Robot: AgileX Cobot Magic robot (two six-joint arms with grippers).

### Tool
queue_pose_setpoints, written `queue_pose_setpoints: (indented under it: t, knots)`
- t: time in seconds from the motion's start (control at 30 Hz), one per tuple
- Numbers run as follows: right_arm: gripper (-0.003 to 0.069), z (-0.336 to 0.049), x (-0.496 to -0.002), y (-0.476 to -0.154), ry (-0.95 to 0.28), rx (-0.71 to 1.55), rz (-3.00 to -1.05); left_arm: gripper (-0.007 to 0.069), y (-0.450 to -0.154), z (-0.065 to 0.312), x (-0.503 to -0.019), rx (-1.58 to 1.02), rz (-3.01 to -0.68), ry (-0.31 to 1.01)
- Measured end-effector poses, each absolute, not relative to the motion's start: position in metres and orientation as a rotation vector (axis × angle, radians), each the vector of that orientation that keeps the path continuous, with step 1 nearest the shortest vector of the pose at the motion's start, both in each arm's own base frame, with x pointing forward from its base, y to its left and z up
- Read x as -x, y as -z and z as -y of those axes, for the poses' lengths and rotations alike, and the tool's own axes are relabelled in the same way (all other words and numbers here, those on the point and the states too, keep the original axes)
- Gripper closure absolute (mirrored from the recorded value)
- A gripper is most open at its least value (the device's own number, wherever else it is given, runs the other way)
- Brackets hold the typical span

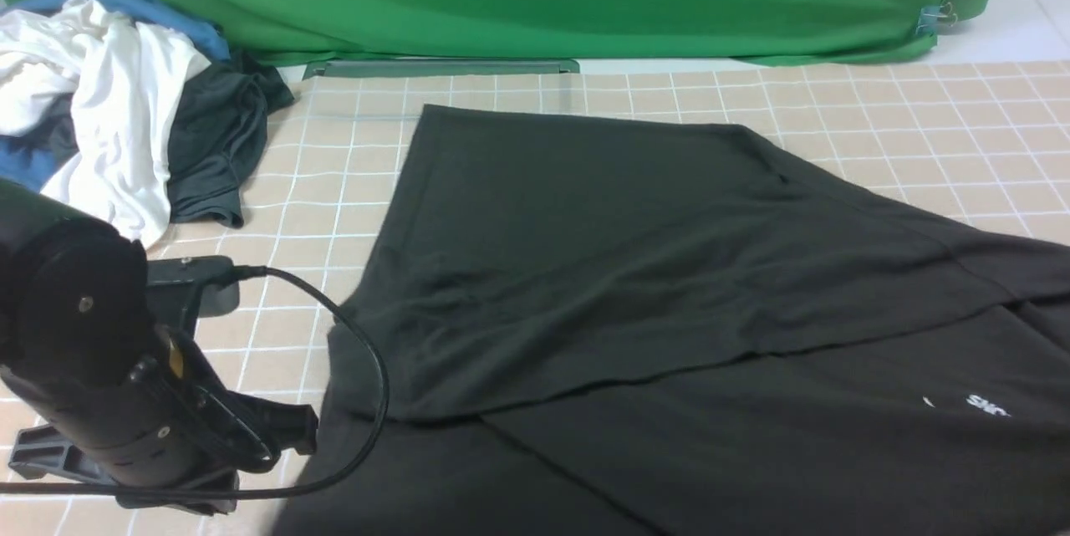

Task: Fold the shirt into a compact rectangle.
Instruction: 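Grasp the near edge of the shirt at its hem and shoulder corners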

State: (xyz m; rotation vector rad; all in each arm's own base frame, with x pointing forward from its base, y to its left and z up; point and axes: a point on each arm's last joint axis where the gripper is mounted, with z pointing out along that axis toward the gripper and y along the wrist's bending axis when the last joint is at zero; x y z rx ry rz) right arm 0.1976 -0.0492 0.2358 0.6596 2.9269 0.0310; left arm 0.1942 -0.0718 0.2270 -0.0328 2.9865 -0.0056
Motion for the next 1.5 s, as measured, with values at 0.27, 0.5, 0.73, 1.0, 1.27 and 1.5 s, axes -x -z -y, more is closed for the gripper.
queue_pose_setpoints:
  t: [0.27,0.5,0.73,1.0,1.27,1.5]
  knots:
    - [0.0583,0.048,-0.190,-0.239,-0.013,-0.644,-2.888,0.0608,-0.228,0.079,-0.198,0.032,-2.941,0.120]
    - [0.0573,0.049,-0.191,-0.238,-0.011,-0.640,-2.871,0.0608,-0.212,0.082,-0.183,0.087,-3.048,0.218]
    - [0.0564,0.049,-0.192,-0.238,-0.010,-0.636,-2.857,0.0489,-0.197,0.085,-0.176,0.148,-3.094,0.282]
    - [0.0554,0.049,-0.193,-0.238,-0.008,-0.634,-2.849,0.0229,-0.176,0.085,-0.168,0.147,-3.176,0.285]
    - [0.0547,0.050,-0.193,-0.238,0.000,-0.627,-2.850,0.0151,-0.161,0.087,-0.176,0.169,-3.166,0.273]
    - [0.0546,0.050,-0.193,-0.238,0.004,-0.623,-2.849,0.0257,-0.156,0.090,-0.179,0.208,-3.190,0.288]
